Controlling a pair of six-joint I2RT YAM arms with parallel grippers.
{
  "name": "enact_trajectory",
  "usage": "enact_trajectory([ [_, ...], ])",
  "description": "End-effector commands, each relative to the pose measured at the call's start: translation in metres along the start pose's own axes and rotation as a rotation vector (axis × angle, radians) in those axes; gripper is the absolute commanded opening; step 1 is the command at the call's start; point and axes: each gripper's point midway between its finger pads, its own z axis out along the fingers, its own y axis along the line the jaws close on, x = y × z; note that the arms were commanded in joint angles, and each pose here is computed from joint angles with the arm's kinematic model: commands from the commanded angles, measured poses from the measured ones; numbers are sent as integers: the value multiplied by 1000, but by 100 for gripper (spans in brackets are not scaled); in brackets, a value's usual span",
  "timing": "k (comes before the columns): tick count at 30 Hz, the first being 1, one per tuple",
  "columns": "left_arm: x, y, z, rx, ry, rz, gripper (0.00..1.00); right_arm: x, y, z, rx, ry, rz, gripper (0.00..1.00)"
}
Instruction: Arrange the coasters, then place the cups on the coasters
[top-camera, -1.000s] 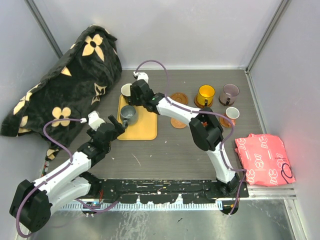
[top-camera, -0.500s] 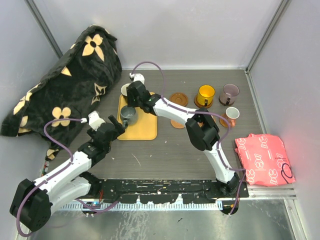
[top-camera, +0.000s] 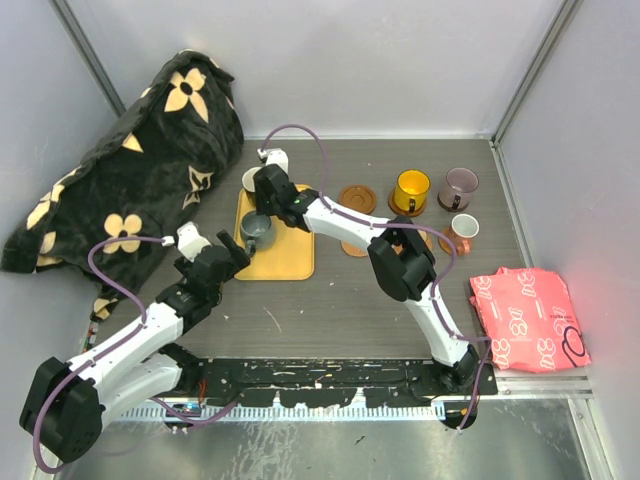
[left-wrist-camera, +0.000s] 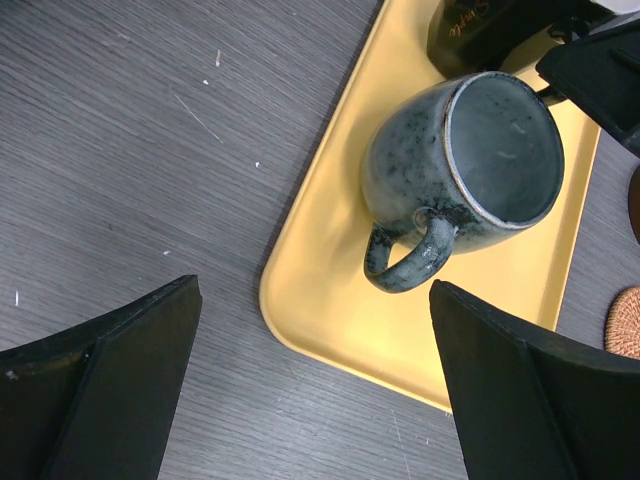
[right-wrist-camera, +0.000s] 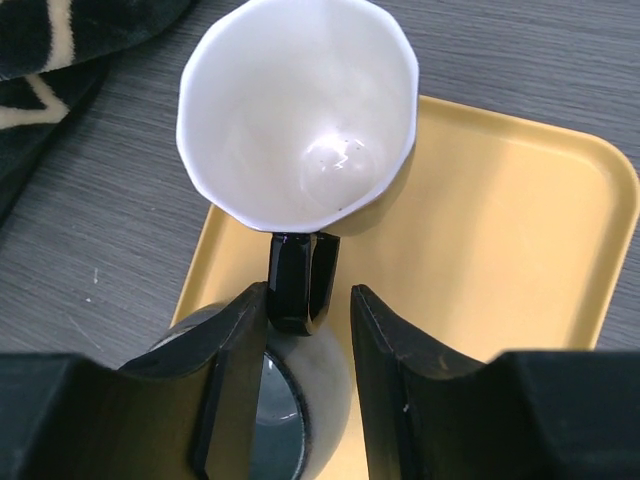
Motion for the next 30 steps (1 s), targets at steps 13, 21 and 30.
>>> enact_trajectory([
  [13,-14,-12,0,24,-39,-42,98,-23,-8,2,58,-91,-63,43],
  [21,-15,-12,0,23,-42,-42,98,-18,-6,9,46,-93,-69,30],
  [30,-15,-12,1,23,-39,-40,98,-17,-7,12,43,-101,-69,23],
])
